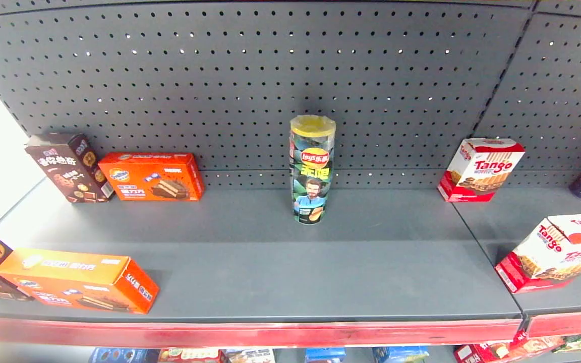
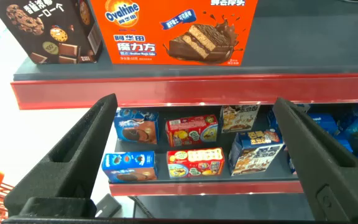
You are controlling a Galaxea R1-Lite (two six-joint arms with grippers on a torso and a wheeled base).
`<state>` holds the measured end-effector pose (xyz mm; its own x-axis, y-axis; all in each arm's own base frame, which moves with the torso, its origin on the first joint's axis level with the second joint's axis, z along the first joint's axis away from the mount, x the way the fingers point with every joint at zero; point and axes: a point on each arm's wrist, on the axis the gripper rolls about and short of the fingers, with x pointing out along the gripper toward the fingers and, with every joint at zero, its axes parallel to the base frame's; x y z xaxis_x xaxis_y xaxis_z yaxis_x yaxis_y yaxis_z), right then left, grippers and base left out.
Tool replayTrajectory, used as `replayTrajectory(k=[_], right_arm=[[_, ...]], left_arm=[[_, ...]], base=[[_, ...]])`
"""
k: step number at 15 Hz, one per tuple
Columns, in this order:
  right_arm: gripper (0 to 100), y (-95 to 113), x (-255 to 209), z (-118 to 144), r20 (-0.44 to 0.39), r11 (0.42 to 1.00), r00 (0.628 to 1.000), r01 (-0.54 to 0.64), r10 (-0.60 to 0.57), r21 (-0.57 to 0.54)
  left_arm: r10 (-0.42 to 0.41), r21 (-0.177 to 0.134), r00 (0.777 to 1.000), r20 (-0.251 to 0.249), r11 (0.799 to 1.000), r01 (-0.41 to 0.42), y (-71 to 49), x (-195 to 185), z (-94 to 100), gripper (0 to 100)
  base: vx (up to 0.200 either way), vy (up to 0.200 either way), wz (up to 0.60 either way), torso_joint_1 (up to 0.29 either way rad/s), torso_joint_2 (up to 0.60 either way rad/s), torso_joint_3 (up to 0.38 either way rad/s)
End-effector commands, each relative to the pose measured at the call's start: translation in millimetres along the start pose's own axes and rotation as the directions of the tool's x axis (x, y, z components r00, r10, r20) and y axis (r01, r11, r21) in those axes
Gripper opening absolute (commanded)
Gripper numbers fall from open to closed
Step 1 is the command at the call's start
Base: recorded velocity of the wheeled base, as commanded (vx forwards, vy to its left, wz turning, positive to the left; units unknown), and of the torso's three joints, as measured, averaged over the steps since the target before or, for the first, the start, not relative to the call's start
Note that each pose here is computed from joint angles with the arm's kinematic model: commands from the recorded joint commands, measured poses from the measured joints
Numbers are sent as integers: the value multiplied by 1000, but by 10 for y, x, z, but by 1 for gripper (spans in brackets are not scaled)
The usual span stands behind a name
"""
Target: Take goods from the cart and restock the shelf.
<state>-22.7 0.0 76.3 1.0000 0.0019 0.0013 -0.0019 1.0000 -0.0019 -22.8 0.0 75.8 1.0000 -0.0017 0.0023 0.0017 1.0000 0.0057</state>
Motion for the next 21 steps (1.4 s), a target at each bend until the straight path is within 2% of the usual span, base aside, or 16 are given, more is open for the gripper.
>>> replayTrajectory(k=[1, 10, 21], right_arm=[[100, 0, 1, 0, -1, 1000, 1000, -1, 1, -1], [100, 0, 1, 0, -1, 1000, 1000, -1, 1, 0], [100, 0, 1, 0, -1, 1000, 1000, 0, 0, 2]], left_arm=[[0, 0, 1000, 1, 1000, 0, 0, 0, 0, 100], [-1, -3, 1000, -1, 1000, 1, 0, 0, -1, 100], [-4, -1, 1000, -1, 1000, 4, -1, 0, -1, 100]], base=[[0, 0, 0, 0, 0, 0], [0, 0, 0, 0, 0, 0], [0, 0, 600, 4, 6, 1]])
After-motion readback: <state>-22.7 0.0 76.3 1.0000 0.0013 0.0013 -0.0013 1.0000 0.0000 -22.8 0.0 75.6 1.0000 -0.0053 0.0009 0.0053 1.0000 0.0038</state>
